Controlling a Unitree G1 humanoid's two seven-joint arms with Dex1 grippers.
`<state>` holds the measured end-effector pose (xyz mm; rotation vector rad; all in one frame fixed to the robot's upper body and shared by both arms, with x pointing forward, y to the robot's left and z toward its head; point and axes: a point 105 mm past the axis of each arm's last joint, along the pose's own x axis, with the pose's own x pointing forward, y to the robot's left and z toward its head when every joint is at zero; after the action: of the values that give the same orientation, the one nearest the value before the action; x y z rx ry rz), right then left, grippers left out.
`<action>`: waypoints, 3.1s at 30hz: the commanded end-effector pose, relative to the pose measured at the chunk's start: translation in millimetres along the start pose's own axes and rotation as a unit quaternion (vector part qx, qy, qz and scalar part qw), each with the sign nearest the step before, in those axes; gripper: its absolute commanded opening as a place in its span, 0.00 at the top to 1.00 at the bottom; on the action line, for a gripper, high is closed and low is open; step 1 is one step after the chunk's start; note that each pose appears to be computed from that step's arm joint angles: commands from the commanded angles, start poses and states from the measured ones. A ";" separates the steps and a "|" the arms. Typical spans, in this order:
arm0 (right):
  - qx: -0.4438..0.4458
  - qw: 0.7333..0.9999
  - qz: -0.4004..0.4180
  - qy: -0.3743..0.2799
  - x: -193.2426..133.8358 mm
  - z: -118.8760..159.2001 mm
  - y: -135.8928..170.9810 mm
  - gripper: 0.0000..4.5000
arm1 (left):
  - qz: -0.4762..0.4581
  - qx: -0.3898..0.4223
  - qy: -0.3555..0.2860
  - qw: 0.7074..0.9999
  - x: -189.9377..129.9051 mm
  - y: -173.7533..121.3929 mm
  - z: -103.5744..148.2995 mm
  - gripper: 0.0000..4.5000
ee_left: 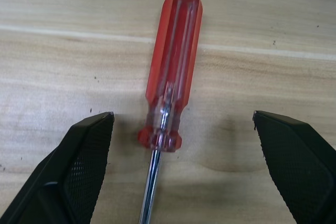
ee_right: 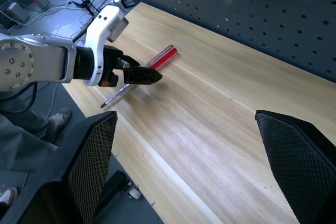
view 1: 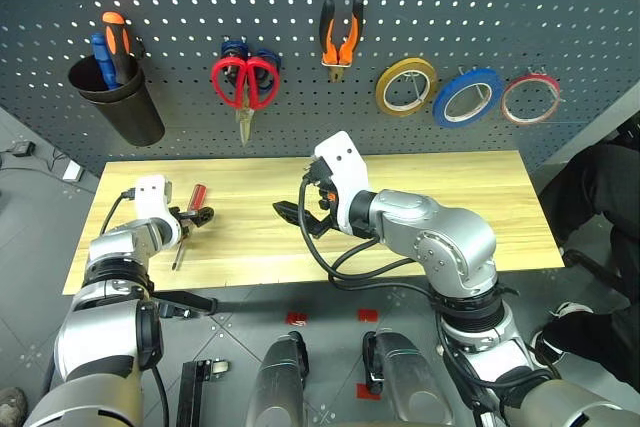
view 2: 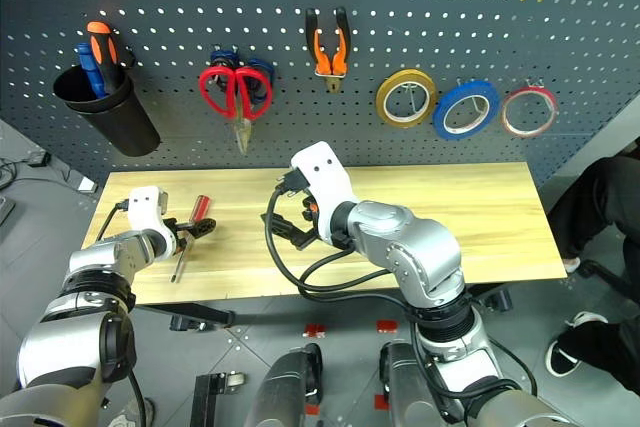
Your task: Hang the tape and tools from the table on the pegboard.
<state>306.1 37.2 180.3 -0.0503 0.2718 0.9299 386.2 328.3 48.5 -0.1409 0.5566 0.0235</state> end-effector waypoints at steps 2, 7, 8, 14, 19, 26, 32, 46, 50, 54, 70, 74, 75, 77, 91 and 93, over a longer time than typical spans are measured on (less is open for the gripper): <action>-0.020 1.000 0.005 -0.023 -5.7 12.9 6.4 0.00 | 0.013 0.022 -0.002 1.000 -0.5 4.1 5.1 0.13; -0.021 1.000 0.002 -0.020 -6.9 11.2 4.7 0.00 | 0.031 0.050 0.007 0.998 0.4 7.8 2.9 0.46; -0.021 1.000 0.002 -0.020 -6.8 10.9 4.5 0.00 | 0.034 0.056 0.009 0.998 0.6 8.0 2.7 0.51; -0.030 0.999 -0.002 -0.021 -6.8 10.9 2.9 0.00 | 0.031 0.098 0.019 0.994 1.4 7.3 -0.8 0.86; -0.046 0.999 -0.004 -0.025 -9.0 9.3 2.7 0.00 | 0.020 0.133 0.013 0.991 1.1 6.0 -1.0 0.86; -0.067 0.997 -0.007 -0.036 -13.6 6.7 -0.8 0.00 | -0.008 0.183 -0.034 0.983 0.4 -4.0 2.1 0.86; -0.124 0.989 -0.003 -0.076 -24.0 13.4 -1.6 0.00 | -0.007 0.271 -0.159 0.949 -14.5 -19.7 22.4 0.86; -0.178 0.962 0.109 -0.173 -43.3 29.1 29.6 0.00 | 0.036 0.286 -0.289 0.913 -57.1 -25.6 41.5 0.86; -0.183 0.957 0.137 -0.176 -45.7 27.6 36.1 0.00 | 0.068 0.283 -0.346 0.892 -77.8 -26.9 62.0 0.86; -0.185 0.956 0.143 -0.176 -46.3 27.5 34.6 0.00 | 0.054 0.279 -0.408 0.868 -101.4 -45.1 89.1 0.86; -0.196 0.953 0.139 -0.185 -41.9 34.4 23.0 0.00 | 0.005 0.176 -0.574 0.799 -179.5 -81.8 221.1 0.86; -0.197 0.954 0.132 -0.184 -41.6 34.7 20.2 0.00 | 0.019 0.163 -0.579 0.799 -184.5 -69.8 233.8 0.86; -0.197 0.954 0.131 -0.183 -41.4 34.5 19.7 0.00 | 0.026 0.156 -0.579 0.800 -185.3 -64.0 235.8 0.86; -0.197 0.954 0.130 -0.182 -41.2 34.1 19.2 0.00 | 0.039 0.156 -0.578 0.800 -186.2 -56.2 237.7 0.86; -0.182 0.950 0.135 -0.214 -40.3 49.0 23.8 0.00 | 0.069 0.119 -0.524 0.841 -140.8 -27.9 201.3 0.79; -0.180 0.950 0.132 -0.219 -40.5 51.4 23.4 0.00 | 0.067 0.113 -0.524 0.841 -139.2 -27.5 199.8 0.67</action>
<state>277.5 31.9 224.7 -0.1580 -0.2390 1.2326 382.5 329.2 273.8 0.1373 -0.4591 0.1485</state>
